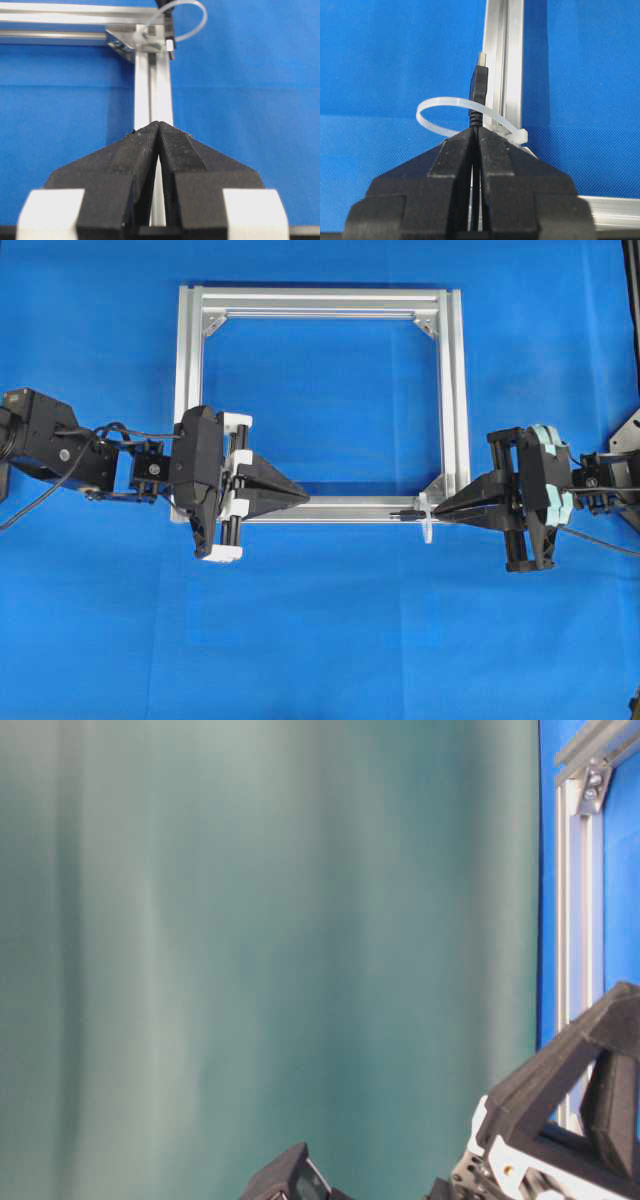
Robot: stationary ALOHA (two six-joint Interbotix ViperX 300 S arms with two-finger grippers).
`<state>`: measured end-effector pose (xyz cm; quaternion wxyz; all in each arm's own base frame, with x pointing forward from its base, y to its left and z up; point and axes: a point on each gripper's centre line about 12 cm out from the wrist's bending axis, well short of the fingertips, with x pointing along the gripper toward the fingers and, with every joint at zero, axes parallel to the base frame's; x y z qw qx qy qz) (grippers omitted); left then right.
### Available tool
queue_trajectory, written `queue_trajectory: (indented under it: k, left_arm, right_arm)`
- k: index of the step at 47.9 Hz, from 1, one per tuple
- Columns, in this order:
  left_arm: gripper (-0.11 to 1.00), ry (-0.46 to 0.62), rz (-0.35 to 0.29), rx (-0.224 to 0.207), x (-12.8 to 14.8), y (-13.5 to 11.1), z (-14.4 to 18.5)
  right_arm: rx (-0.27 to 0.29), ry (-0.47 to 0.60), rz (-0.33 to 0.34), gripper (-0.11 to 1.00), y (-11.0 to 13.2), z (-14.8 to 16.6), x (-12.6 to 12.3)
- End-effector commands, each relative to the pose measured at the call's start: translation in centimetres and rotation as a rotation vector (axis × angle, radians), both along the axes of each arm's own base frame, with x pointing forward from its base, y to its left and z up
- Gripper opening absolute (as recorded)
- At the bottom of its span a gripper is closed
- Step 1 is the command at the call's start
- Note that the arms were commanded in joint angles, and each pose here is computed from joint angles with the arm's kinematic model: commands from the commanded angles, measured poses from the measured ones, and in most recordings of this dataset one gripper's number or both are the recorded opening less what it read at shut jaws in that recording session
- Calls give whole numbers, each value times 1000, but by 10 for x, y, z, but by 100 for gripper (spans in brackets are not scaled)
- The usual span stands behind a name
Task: Insert the wire through the string loop located on the right side.
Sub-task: 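Move the left gripper right toward the plug emerging from the loop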
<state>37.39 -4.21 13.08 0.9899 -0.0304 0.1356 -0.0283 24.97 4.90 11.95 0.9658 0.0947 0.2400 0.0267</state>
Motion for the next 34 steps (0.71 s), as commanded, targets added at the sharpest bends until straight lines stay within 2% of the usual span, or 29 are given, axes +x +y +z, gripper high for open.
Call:
queue_trajectory:
  k: [1, 12, 34]
  left_arm:
    - [0, -38, -7, -3, 3, -2, 13]
    - [0, -18, -10, -4, 13, -4, 14]
    - [0, -19, -20, -15, 86, -16, 37]
  right_arm:
    - [8, -25, -6, -4, 0, 6, 5]
    - [8, -25, -6, -4, 0, 6, 5]
    - [8, -27, -6, -4, 0, 6, 5]
